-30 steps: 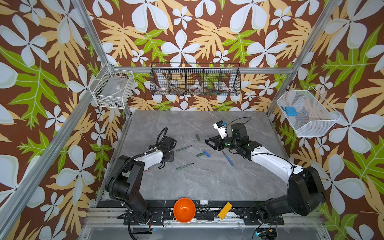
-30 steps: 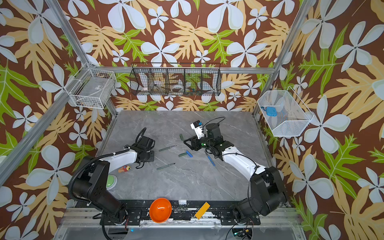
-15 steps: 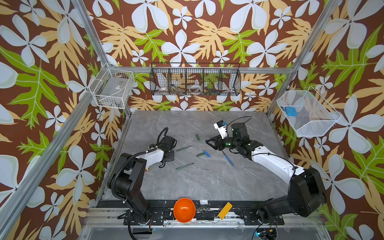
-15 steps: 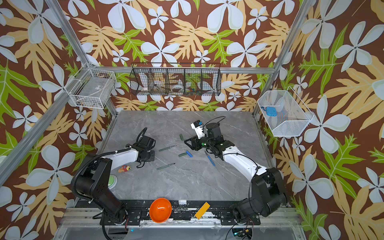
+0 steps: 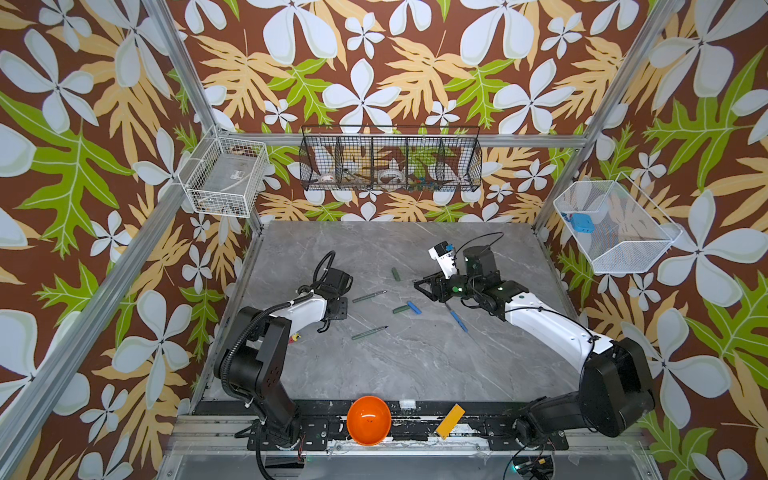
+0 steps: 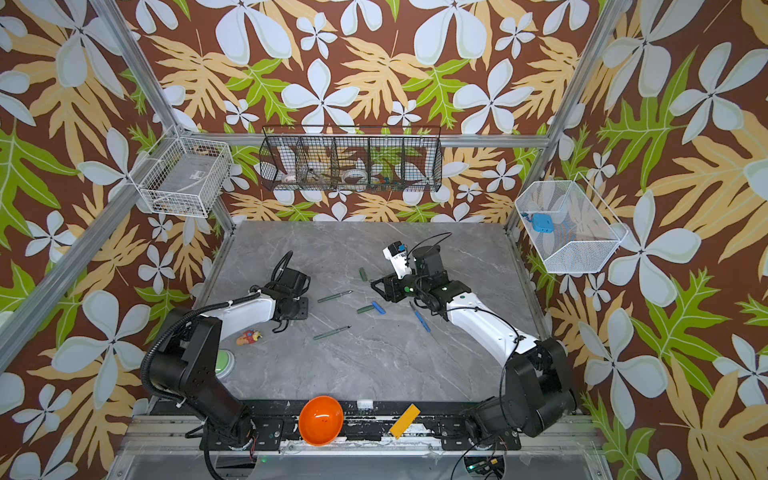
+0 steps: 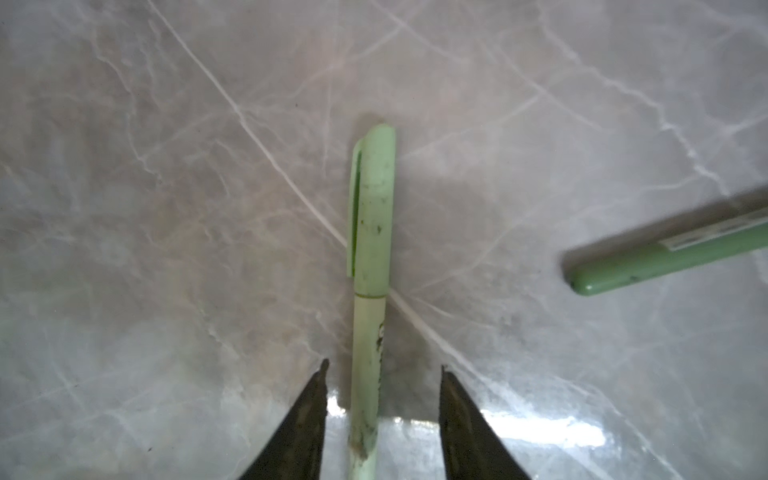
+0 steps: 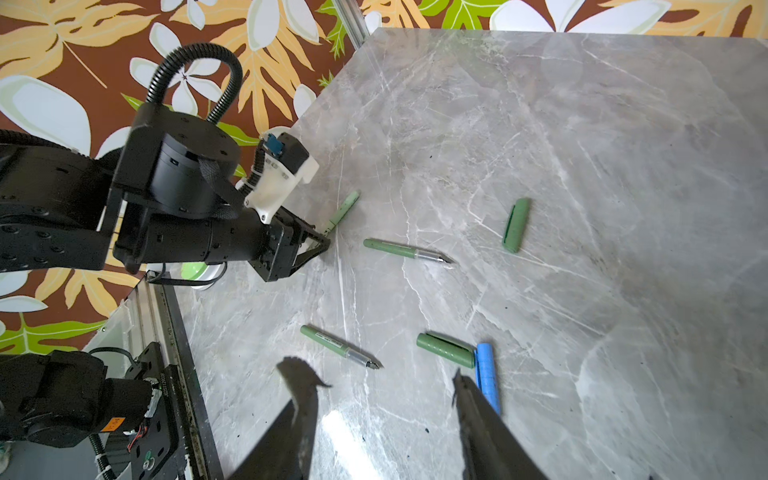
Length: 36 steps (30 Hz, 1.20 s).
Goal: Insert the pens into the pen caps
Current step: 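Lower the capped pen to the table with the left gripper while the right gripper withdraws, then open the left gripper and lift it away from the capped pen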
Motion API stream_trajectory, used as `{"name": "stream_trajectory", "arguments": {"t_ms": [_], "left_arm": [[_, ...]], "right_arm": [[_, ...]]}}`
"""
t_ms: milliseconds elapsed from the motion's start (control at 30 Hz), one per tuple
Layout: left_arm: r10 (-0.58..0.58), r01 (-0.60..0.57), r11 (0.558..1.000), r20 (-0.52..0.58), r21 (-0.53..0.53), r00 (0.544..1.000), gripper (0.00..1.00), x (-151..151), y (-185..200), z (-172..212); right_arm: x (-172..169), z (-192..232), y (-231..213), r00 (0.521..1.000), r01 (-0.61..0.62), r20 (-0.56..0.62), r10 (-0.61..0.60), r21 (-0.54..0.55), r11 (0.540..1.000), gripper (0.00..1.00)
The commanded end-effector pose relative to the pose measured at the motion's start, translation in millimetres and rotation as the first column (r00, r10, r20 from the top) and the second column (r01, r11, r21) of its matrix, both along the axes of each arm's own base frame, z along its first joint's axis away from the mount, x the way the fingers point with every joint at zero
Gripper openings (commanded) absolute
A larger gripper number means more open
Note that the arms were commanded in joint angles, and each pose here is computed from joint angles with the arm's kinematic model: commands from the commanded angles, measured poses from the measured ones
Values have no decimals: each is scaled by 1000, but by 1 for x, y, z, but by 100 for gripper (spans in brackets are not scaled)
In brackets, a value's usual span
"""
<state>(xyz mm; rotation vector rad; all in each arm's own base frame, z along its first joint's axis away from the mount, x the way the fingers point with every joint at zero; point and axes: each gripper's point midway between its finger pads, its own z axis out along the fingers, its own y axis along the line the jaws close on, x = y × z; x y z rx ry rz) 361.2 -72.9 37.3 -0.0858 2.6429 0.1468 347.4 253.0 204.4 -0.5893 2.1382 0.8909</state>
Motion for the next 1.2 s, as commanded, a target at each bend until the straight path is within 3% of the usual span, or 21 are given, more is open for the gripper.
{"name": "stream_trajectory", "arguments": {"t_ms": [0, 267, 567, 600, 633, 733, 767, 833, 933, 1067, 1100, 1167], "left_arm": [[10, -11, 1000, 41, 13, 999, 65, 9, 3, 13], [22, -24, 1000, 95, 16, 995, 80, 19, 4, 32], [36, -20, 998, 274, -60, 961, 91, 38, -4, 90], [27, 2, 996, 322, -89, 946, 93, 41, -8, 105], [14, 64, 984, 436, -165, 900, 100, 44, -20, 143], [-8, 161, 956, 530, -244, 848, 100, 35, -34, 157], [1, 189, 945, 583, -266, 812, 100, 31, -37, 170], [-7, 217, 940, 624, -262, 782, 100, 25, -41, 179], [-26, 262, 934, 682, -245, 731, 100, 9, -49, 189], [-42, 353, 890, 721, -287, 691, 100, -6, -64, 187], [-45, 401, 861, 739, -312, 672, 100, -11, -72, 189], [-43, 423, 840, 736, -339, 676, 100, -15, -76, 182]], "right_arm": [[1, 7, -1, 1000, 4, 20, -4, -4, 1000, 53], [3, 12, -5, 999, 20, 37, -19, -27, 999, 53], [15, 36, -8, 995, 53, 86, -48, -59, 997, 56], [18, 39, -9, 994, 61, 100, -54, -64, 996, 56], [19, 41, -9, 993, 66, 106, -58, -68, 996, 57], [27, 46, -13, 989, 91, 127, -78, -98, 991, 57], [30, 47, -14, 988, 97, 127, -83, -109, 989, 57], [35, 44, -16, 988, 117, 119, -102, -135, 984, 59], [43, 21, -43, 976, 215, 84, -198, -305, 928, 75], [37, 2, -67, 965, 251, 43, -259, -444, 860, 81], [36, 0, -70, 964, 250, 38, -263, -461, 851, 81], [30, -12, -80, 960, 240, 2, -281, -525, 817, 82]]}}
